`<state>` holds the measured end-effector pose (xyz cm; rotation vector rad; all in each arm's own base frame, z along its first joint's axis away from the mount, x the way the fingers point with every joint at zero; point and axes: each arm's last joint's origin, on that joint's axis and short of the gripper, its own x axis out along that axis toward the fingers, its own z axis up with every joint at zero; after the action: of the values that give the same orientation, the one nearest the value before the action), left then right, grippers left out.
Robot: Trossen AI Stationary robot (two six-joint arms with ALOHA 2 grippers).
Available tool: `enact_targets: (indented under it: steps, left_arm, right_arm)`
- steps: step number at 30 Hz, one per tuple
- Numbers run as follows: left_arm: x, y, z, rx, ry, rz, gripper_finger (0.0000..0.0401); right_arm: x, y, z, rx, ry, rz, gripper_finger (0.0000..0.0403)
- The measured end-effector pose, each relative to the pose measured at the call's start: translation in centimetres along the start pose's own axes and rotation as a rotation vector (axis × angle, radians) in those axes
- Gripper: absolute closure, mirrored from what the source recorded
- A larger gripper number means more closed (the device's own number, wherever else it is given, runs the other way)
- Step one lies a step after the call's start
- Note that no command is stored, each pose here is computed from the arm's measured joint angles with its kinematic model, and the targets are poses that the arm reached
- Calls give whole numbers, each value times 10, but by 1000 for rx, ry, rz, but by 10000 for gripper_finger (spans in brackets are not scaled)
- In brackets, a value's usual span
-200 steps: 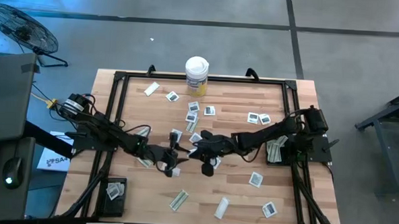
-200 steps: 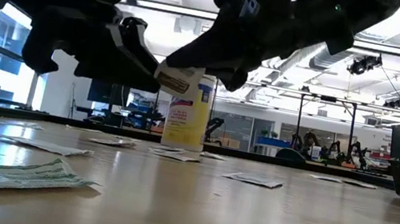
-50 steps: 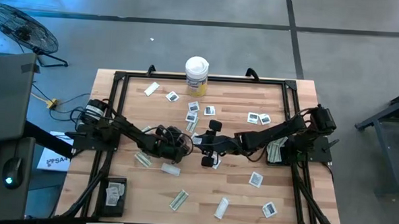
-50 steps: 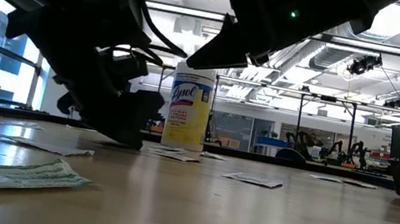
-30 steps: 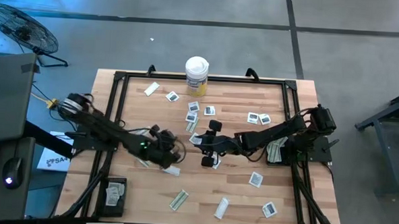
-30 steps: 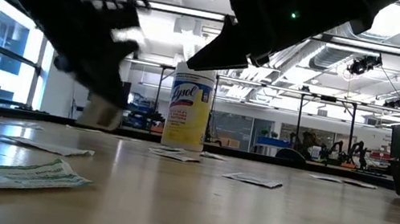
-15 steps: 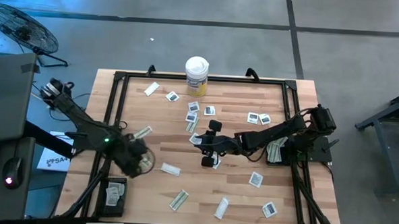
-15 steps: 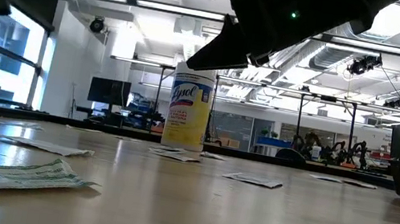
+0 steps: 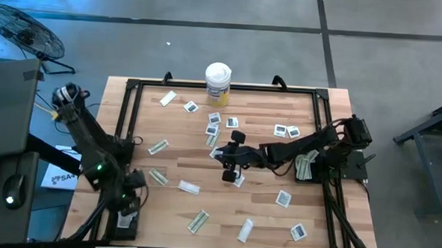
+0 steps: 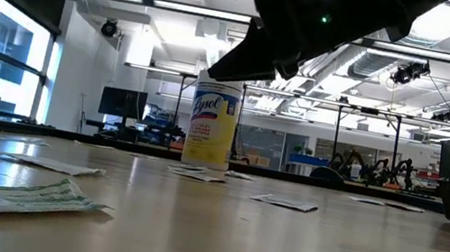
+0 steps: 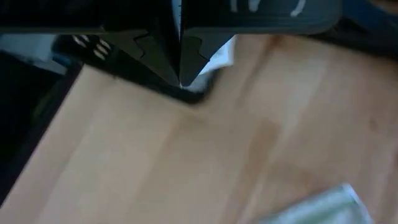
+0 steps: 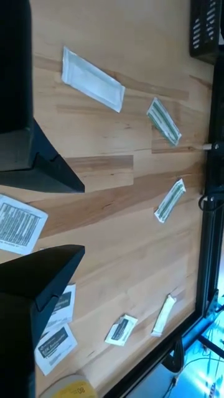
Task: Pick & Place First Aid Supplies
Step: Put the white towelette sachet into the left black bin
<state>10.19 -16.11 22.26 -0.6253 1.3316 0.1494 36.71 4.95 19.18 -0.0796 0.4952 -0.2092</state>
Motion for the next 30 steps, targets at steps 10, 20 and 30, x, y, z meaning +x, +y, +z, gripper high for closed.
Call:
enact_targets:
  steps: [10, 20, 30]
  left_arm:
    - [6, -40, -31, 22, -10, 38, 400]
    - [54, -38, -26, -120, 78, 293, 400]
    - [60, -39, -7, -57, 67, 291, 344]
  right_arm:
    - [0, -1, 1, 22, -14, -3, 263]
    - [1, -2, 2, 18, -14, -7, 263]
    - [1, -1, 2, -26, -18, 26, 263]
